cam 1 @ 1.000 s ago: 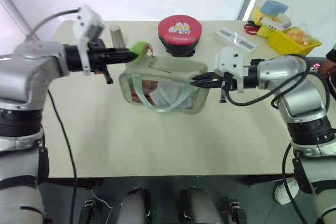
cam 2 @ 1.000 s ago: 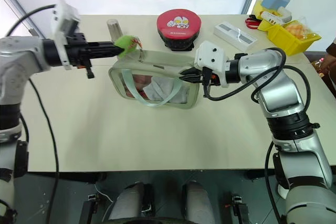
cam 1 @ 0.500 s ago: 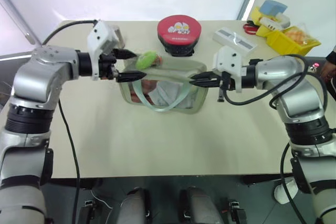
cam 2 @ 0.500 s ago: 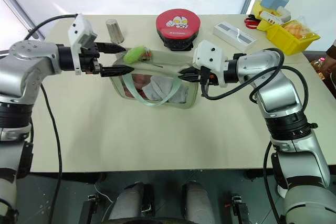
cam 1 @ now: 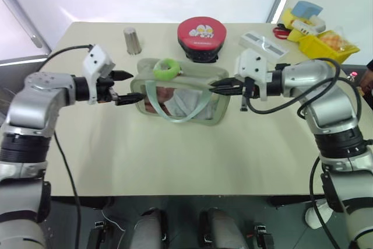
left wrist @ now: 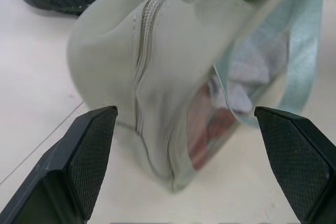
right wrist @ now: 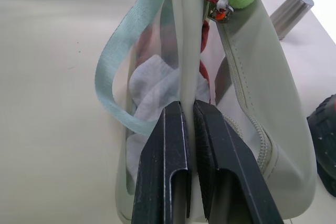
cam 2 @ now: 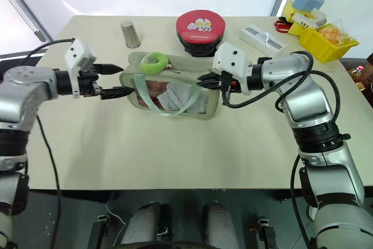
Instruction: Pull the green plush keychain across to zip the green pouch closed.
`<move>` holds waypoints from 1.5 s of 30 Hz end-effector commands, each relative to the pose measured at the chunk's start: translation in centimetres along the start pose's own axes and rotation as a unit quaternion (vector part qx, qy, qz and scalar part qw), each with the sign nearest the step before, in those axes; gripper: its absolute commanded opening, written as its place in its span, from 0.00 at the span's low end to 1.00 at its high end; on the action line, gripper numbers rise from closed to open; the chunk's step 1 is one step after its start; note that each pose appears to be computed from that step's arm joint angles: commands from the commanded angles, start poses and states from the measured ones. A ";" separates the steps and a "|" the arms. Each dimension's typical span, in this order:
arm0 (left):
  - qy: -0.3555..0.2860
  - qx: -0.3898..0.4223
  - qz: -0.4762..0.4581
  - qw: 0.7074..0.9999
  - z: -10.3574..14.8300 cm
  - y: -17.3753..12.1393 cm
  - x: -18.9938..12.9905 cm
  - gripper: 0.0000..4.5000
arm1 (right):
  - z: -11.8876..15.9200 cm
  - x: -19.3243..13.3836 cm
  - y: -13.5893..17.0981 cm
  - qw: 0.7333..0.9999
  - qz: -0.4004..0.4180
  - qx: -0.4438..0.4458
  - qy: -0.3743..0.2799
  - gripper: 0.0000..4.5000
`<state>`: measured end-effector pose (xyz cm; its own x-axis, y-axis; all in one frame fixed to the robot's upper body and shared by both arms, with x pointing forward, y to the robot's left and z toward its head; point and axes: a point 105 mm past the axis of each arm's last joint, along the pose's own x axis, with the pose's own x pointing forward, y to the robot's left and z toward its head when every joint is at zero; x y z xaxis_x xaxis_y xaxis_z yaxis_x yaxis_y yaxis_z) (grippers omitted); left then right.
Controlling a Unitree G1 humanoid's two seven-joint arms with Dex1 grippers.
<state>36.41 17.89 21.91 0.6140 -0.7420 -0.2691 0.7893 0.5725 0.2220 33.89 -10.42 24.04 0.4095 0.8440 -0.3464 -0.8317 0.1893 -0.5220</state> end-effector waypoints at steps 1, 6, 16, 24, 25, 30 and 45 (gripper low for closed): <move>-0.019 0.035 0.008 0.999 1.8 0.3 -0.5 0.80 | 1.3 -0.1 -0.2 1.000 -0.001 -0.023 -0.014 0.00; -0.001 0.046 -0.003 0.999 1.6 0.0 -1.6 0.23 | 1.3 -0.1 -0.4 1.000 -0.006 -0.023 -0.014 0.00; 0.015 0.053 -0.004 0.998 1.1 -0.3 -1.7 0.00 | 2.1 -0.7 -1.9 1.000 -0.021 -0.016 -0.014 0.35; 0.013 0.052 -0.007 0.999 1.0 -0.4 -1.5 0.00 | 7.5 0.3 -2.4 0.995 -0.016 -0.037 -0.086 0.58; 0.013 0.052 -0.007 0.999 1.1 -0.4 -1.5 0.00 | 8.3 1.3 -1.5 0.994 -0.004 -0.040 -0.104 0.58; 0.012 0.053 -0.009 0.998 1.2 -0.4 -1.3 0.00 | 9.0 5.3 0.6 0.990 0.013 -0.062 -0.128 0.58; 0.011 0.052 -0.005 0.999 1.3 -0.8 -1.5 0.00 | 8.1 7.9 -0.8 0.990 -0.030 -0.083 -0.109 0.46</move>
<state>35.19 18.04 22.29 0.5941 -0.7397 -0.3160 0.8034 0.5262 0.2787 35.20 -0.13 25.83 0.3578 0.9106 -0.2067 -0.7616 0.1565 -0.6289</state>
